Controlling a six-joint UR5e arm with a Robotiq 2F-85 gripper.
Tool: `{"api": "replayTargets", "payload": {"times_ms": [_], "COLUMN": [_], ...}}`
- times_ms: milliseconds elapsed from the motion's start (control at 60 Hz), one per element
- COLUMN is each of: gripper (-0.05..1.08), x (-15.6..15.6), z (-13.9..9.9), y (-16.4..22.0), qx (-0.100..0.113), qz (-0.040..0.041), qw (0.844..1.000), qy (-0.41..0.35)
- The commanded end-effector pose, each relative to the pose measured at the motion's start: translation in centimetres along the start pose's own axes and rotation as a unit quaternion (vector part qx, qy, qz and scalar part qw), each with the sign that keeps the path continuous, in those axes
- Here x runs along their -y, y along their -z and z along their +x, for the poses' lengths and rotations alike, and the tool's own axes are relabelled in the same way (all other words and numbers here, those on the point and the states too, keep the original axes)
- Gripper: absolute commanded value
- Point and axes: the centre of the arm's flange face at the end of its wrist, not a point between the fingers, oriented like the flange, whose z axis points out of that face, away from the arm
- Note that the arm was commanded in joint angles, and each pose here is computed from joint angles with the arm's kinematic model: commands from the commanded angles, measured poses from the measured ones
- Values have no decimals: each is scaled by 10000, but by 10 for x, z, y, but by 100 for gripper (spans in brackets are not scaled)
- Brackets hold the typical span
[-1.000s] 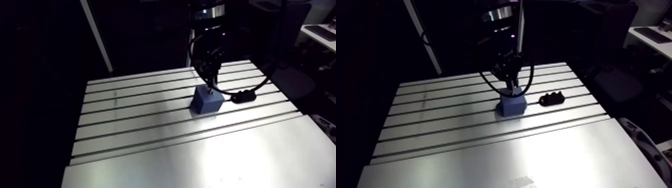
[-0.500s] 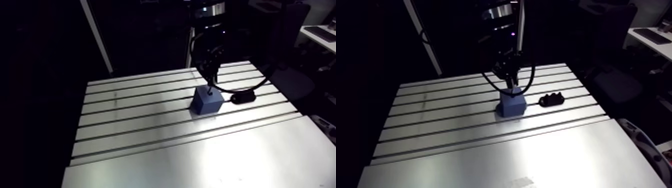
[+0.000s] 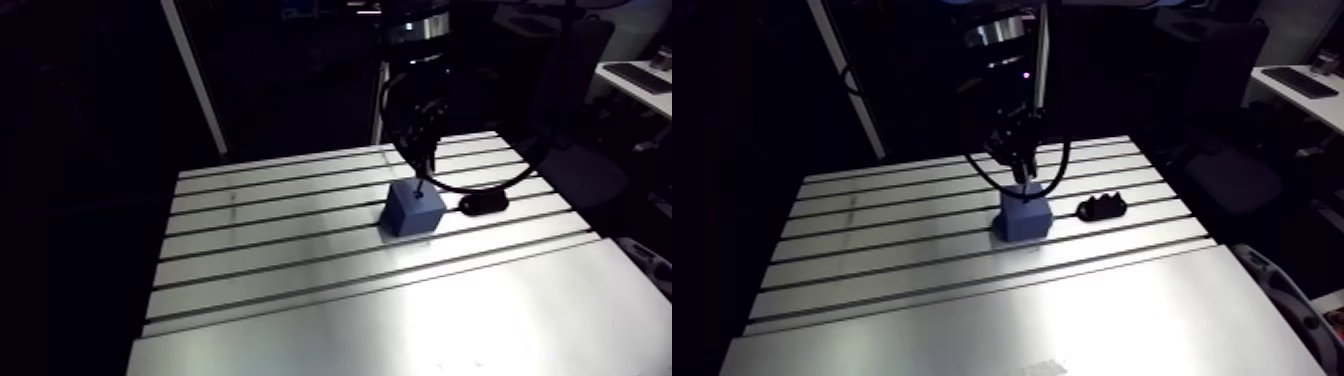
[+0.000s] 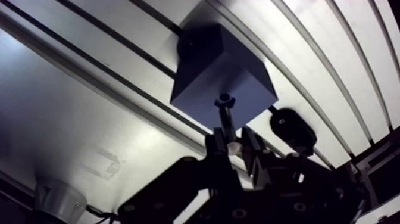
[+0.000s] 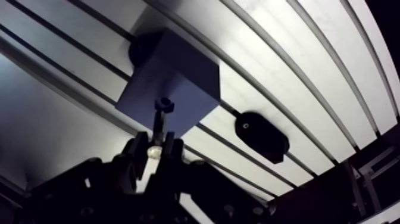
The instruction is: Pick up the M10 bolt and insert it into the hex recess until seated.
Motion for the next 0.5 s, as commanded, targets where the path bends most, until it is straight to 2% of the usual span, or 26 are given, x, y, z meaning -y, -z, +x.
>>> {"api": "replayTargets", "payload": {"times_ms": [17,133,383,500], "gripper": [107,107,107,107], "x": [3,4,3,4], "z": [-4,-7,-8,-9], "y": [4,9,8,7], "qx": [-13,-12,89,206], "qz": [-22,-92,-180,-253], "qw": [10000,10000,9998,9995], "qy": [0,-36,-57,-17]}}
